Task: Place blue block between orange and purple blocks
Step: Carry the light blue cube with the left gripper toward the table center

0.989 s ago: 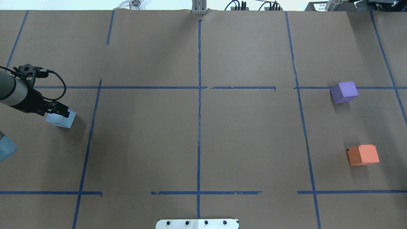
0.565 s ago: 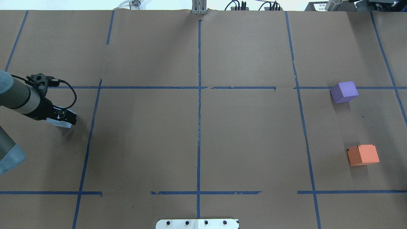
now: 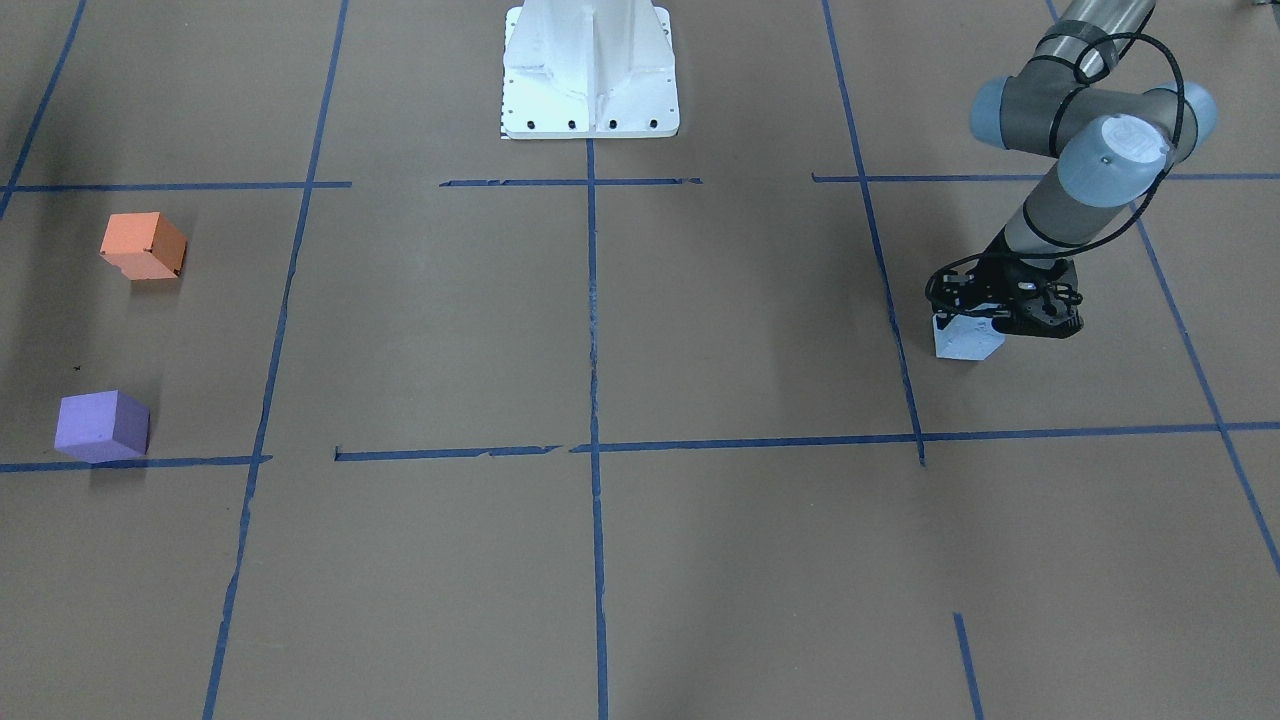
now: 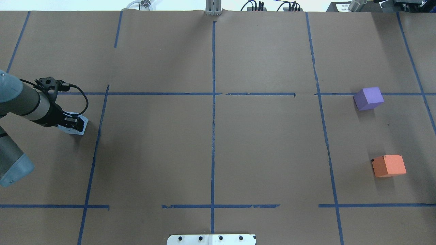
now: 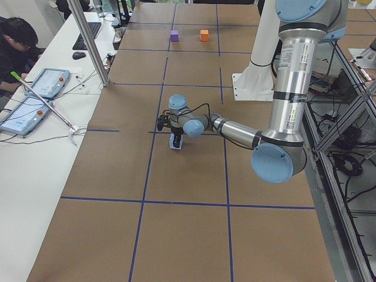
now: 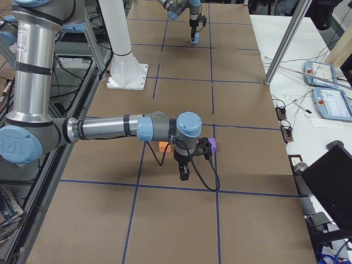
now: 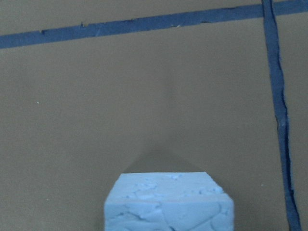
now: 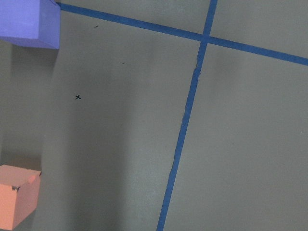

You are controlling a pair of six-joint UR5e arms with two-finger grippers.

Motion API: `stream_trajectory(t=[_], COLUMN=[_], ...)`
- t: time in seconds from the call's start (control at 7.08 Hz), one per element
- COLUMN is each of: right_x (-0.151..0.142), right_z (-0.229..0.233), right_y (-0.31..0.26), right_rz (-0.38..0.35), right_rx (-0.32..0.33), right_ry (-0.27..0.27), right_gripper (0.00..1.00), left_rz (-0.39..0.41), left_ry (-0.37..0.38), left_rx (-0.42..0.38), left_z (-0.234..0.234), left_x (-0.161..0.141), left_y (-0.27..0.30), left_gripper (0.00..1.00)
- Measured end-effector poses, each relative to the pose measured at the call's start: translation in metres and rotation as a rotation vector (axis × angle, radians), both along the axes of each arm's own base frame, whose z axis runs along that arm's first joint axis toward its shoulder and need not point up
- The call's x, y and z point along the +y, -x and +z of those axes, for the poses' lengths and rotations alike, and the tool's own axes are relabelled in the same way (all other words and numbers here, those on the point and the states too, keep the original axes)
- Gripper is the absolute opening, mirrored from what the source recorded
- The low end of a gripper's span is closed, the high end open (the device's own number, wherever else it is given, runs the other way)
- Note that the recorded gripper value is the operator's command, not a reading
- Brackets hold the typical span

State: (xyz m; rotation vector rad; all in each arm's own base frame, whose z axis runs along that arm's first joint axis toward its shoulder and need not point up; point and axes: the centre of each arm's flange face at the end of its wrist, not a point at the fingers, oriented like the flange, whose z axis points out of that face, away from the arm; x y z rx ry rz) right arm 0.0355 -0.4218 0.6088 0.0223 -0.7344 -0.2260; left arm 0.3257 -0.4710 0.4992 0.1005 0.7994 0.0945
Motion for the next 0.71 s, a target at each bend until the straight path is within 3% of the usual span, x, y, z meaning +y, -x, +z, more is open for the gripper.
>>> stream_trajectory(t=[0.42,0.71], right_x=[0.0,0.0], right_z=[0.0,0.001], right_y=[0.0,0.0], right_rz=[0.0,0.0], right_rx=[0.0,0.0], right_ry=[0.0,0.001], right_gripper=[1.0,1.0], left_rz=[-0.042,-0.071], left_ry=[0.065,0.119], left_rx=[0.008,0.031], left_z=[-0.152,-0.237], left_x=[-0.045,-0.02], left_y=[-0.068,-0.15], left_gripper=[0.25,0.25])
